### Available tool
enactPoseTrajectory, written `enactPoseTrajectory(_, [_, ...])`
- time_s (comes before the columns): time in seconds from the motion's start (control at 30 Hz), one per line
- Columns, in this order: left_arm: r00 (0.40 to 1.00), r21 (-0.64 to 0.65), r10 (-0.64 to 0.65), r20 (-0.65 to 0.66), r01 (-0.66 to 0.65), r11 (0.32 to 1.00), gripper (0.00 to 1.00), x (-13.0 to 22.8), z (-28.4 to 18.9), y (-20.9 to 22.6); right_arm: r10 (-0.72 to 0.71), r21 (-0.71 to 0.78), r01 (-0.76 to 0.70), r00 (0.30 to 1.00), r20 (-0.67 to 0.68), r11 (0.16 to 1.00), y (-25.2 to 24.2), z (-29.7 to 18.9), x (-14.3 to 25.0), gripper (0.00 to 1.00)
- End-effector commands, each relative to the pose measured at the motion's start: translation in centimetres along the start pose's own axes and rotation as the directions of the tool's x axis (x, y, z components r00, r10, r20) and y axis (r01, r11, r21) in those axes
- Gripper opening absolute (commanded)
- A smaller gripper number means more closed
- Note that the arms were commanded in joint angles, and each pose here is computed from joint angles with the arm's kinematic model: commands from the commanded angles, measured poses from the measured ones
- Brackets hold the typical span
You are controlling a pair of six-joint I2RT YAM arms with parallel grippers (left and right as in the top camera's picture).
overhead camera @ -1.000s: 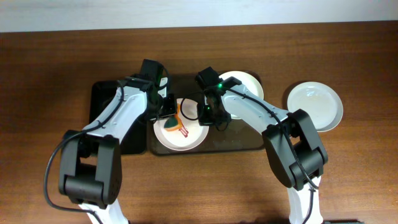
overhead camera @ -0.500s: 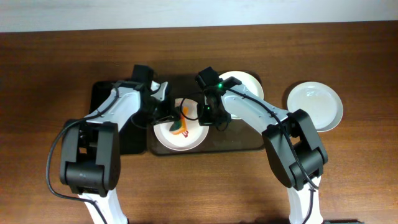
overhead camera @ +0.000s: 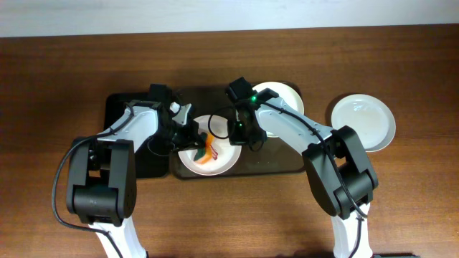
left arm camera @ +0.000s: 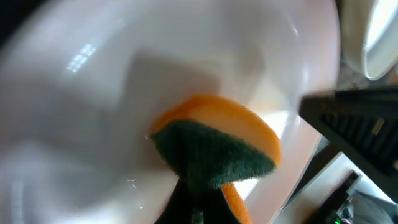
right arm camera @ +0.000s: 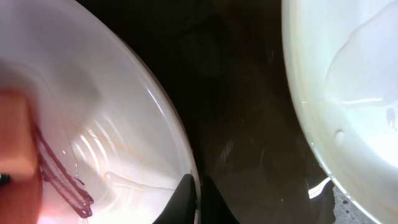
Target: Clean dirty plates on tray and stack at the side
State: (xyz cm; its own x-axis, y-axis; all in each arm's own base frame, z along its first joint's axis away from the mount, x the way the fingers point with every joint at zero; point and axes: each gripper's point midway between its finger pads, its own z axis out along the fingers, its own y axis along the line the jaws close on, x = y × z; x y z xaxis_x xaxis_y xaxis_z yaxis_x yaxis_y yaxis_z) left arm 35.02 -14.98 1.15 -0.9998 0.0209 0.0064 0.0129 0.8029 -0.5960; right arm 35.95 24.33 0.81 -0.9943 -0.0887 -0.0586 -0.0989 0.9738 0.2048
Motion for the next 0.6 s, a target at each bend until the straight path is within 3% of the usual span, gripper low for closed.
enactPoseTrajectory(0.0, [0.998,0.143,0.040,-0.047,-0.033,0.989,0.00,1.4,0.4,-2.4,0.011,0.037,-0.010,1.000,-0.011,0.999,-0.9,0.5,0.2,0.04])
enactPoseTrajectory(0.17, [0.998,0.204,0.035,-0.057,-0.023,0.979,0.00,1.6,0.3,-3.5,0.027,0.034,-0.027,1.000,-0.011,0.999,-1.4,0.4,0.0,0.04])
enactPoseTrajectory(0.57, [0.991,0.191,-0.083,-0.106,0.102,0.976,0.00,3.1,1.3,-2.7,0.030,0.027,-0.029,0.999,-0.013,0.999,-1.4,0.4,-0.1,0.04])
